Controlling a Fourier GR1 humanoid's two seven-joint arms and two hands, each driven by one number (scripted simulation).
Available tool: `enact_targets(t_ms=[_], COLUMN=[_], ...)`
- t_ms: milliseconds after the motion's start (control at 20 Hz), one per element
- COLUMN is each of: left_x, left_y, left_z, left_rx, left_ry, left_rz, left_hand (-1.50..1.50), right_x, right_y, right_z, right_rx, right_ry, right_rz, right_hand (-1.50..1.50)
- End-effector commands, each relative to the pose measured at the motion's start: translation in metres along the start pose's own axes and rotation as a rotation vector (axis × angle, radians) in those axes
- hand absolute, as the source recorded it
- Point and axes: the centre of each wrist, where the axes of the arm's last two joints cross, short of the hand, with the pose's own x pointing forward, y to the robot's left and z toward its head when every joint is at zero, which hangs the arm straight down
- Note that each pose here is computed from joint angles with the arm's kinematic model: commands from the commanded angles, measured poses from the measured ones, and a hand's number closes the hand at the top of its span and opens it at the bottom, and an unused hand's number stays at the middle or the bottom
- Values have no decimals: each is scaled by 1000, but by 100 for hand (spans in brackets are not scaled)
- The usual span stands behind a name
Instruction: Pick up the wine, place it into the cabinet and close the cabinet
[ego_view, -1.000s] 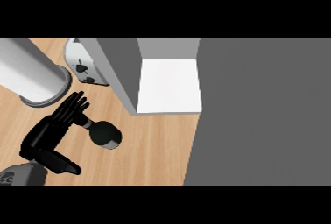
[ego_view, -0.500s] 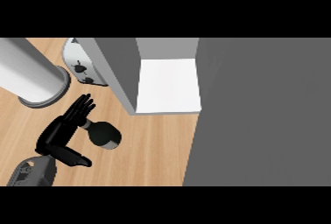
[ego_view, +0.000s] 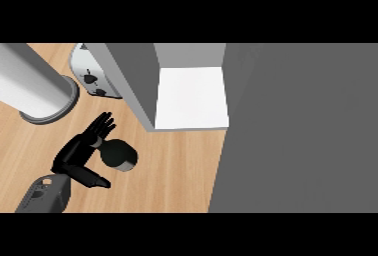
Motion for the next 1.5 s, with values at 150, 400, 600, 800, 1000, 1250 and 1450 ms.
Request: enact_targets(t_ms=[150, 400, 600, 800, 1000, 1250, 1450], left_x=[-22, -22, -31, -34, -44, -38, -47], left_y=[-11, -5, -11, -10, -27, -28, -38], left_z=[-6, -4, -1, 4, -4, -15, -3], left_rx=[-94, -122, -70, -54, -59, -48, 64], left_ry=[-3, -7, -56, -79, -87, -147, -189], left_rz=[89, 89, 96, 135, 161, 73, 40], left_hand=[-150, -150, -150, 150, 150, 150, 150], right_x=[34, 30, 40, 39, 29, 25, 27], right_y=[-6, -8, -14, -7, -1, -12, -5], right_z=[19, 28, 32, 34, 33, 24, 34], right_rx=[-17, -22, -3, -7, 3, -27, -35], right_ry=[-90, -85, -88, -95, -76, -86, -68], right_rz=[0, 5, 18, -8, 9, 26, 4], right_hand=[-150, -150, -150, -150, -150, -150, -150])
